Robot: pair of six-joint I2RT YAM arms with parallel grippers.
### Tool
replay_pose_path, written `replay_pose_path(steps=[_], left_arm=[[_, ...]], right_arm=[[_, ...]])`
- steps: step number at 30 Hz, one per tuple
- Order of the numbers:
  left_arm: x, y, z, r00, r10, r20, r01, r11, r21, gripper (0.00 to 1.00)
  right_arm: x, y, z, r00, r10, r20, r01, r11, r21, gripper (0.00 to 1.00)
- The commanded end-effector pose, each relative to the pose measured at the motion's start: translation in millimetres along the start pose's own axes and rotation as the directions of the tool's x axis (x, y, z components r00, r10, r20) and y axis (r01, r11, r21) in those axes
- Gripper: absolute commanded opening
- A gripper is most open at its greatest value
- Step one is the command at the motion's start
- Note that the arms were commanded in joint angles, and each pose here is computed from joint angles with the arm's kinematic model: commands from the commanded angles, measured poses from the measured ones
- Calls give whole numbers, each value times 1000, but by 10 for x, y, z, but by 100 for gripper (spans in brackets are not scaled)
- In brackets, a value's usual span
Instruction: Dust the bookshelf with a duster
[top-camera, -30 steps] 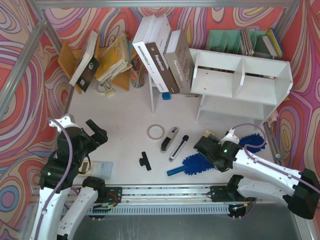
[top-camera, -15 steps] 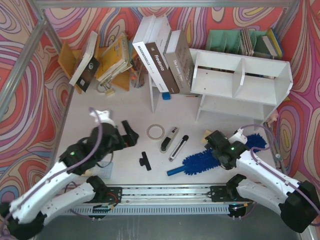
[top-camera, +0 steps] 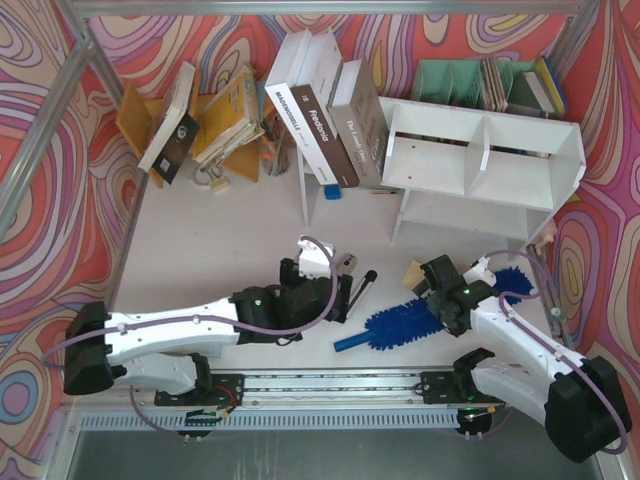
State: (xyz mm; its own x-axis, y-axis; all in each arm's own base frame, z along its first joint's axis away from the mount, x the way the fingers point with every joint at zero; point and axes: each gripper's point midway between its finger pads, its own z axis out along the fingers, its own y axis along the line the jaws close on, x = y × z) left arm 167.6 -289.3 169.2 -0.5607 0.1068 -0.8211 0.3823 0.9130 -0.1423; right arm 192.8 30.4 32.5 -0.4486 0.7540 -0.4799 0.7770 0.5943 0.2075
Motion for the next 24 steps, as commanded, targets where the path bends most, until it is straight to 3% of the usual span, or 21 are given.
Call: replay_pose_path(steps=[1, 4, 10, 13, 18, 24], left_arm=[[-98, -262, 61, 997, 42, 60, -44, 998, 33, 98], [-44, -345, 89, 996, 72, 50, -74, 996, 45, 98], [4, -355, 117, 994, 88, 59, -90, 995, 42, 98], [58, -365, 132, 993, 111, 45, -114, 992, 50, 98], [19, -414, 147, 983, 160, 90, -164, 986, 34, 98], [3, -516, 108, 971, 193, 144, -204, 977, 63, 98]], right_arm=[[71, 5, 100, 999, 5, -34, -6, 1000, -10, 99], [74, -90, 121, 999, 45, -25, -44, 998, 39, 97], [-5, -224, 92, 993, 110, 35, -112, 992, 63, 80], [-19, -257, 65, 989, 143, 45, -145, 988, 57, 69], [64, -159, 11, 972, 235, -8, -235, 972, -27, 38], [40, -122, -29, 963, 270, -10, -271, 961, -54, 25]])
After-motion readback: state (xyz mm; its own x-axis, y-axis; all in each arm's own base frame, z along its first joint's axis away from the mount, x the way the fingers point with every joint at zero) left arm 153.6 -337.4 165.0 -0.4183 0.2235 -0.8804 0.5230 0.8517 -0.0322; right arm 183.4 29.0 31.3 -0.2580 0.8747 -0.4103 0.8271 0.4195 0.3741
